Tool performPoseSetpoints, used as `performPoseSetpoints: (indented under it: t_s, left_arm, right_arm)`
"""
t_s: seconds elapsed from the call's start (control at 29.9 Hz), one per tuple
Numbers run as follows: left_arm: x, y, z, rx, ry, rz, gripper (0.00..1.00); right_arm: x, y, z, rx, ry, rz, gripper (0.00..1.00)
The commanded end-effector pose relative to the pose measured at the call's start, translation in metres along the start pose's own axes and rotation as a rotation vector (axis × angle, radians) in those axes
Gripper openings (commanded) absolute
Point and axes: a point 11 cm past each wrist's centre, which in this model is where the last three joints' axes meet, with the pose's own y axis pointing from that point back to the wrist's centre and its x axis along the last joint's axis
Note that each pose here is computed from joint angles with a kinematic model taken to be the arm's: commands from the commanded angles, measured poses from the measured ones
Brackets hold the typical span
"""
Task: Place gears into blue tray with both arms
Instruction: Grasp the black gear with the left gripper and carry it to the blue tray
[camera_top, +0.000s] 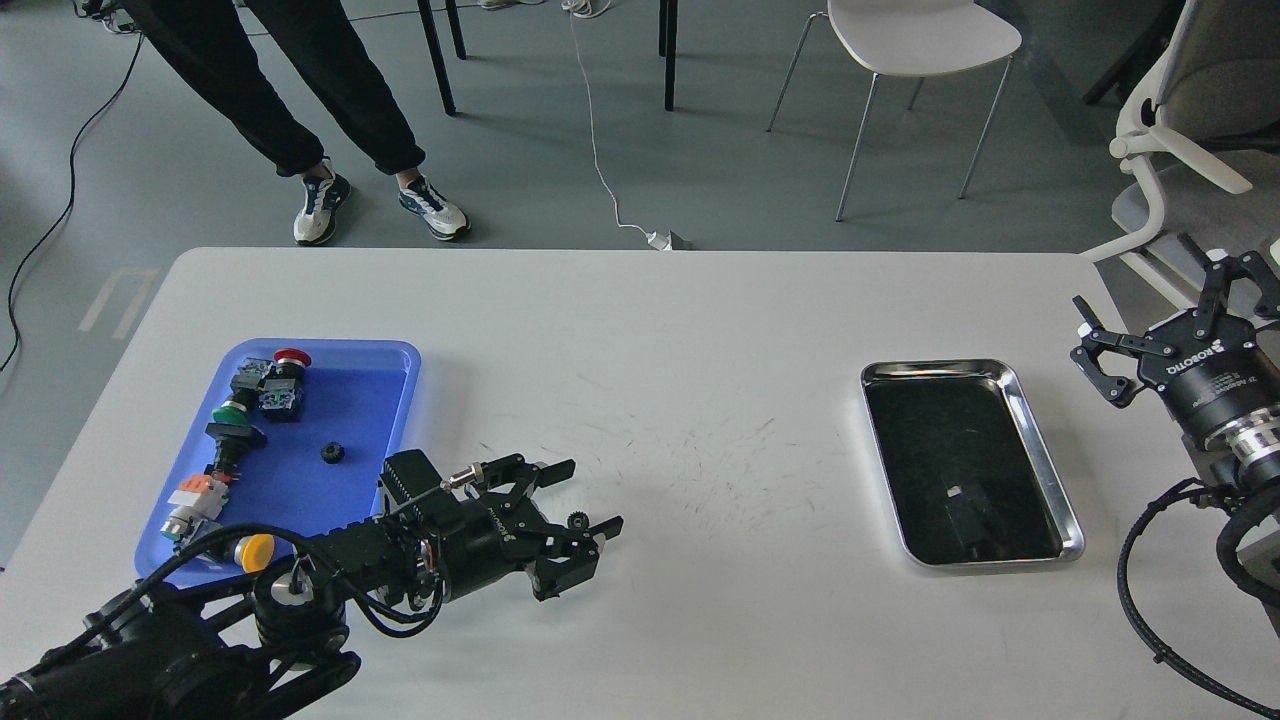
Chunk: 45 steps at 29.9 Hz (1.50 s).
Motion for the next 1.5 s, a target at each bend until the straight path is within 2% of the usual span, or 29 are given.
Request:
performPoseSetpoints:
  t_s: [0.0, 0.2, 0.27, 0.33, 0.43, 0.5, 0.57, 0.87, 1.04, 1.2, 1.47]
  left_arm:
    - [-0.008, 0.003, 0.000, 0.009, 0.011, -0.011, 0.78]
    - [-0.016, 0.005, -0.005, 0.027, 0.017, -0.029, 0.61]
    - [-0.020, 0.006, -0.005, 0.032, 0.023, -0.038, 0.59]
    - [-0.026, 0.009, -0.006, 0.041, 0.029, -0.049, 0.52]
    - [-0.028, 0.011, -0.007, 0.044, 0.031, -0.055, 0.39]
    - [-0.030, 0.011, -0.007, 0.041, 0.032, -0.058, 0.16]
    - [-0.029, 0.012, -0.007, 0.041, 0.031, -0.058, 0.09]
    - [-0.024, 0.019, -0.014, 0.054, 0.014, -0.036, 0.03]
    - [-0.006, 0.034, -0.028, 0.074, -0.029, 0.002, 0.03]
    - [0.027, 0.063, -0.049, 0.103, -0.107, 0.034, 0.03]
    - [0.068, 0.136, -0.098, 0.210, -0.160, 0.039, 0.04]
  right_arm:
    - [0.000, 0.000, 0.000, 0.000, 0.000, 0.001, 0.97]
    - [0.000, 0.000, 0.003, -0.005, -0.003, -0.001, 0.97]
    - [-0.001, 0.000, 0.003, -0.005, -0.005, -0.001, 0.97]
    - [-0.001, 0.000, 0.003, -0.005, -0.005, -0.003, 0.97]
    - [-0.001, -0.001, 0.004, -0.007, -0.005, -0.004, 0.97]
    - [-0.001, -0.001, 0.004, -0.007, -0.005, -0.004, 0.97]
    - [-0.001, 0.000, 0.004, -0.007, -0.005, -0.003, 0.97]
    - [-0.002, -0.001, 0.006, -0.010, -0.008, -0.006, 0.97]
    - [-0.003, -0.001, 0.005, -0.007, -0.008, -0.008, 0.97]
    - [-0.004, -0.002, 0.003, -0.003, -0.007, -0.011, 0.97]
    - [-0.004, -0.002, 0.008, -0.019, -0.003, -0.013, 0.97]
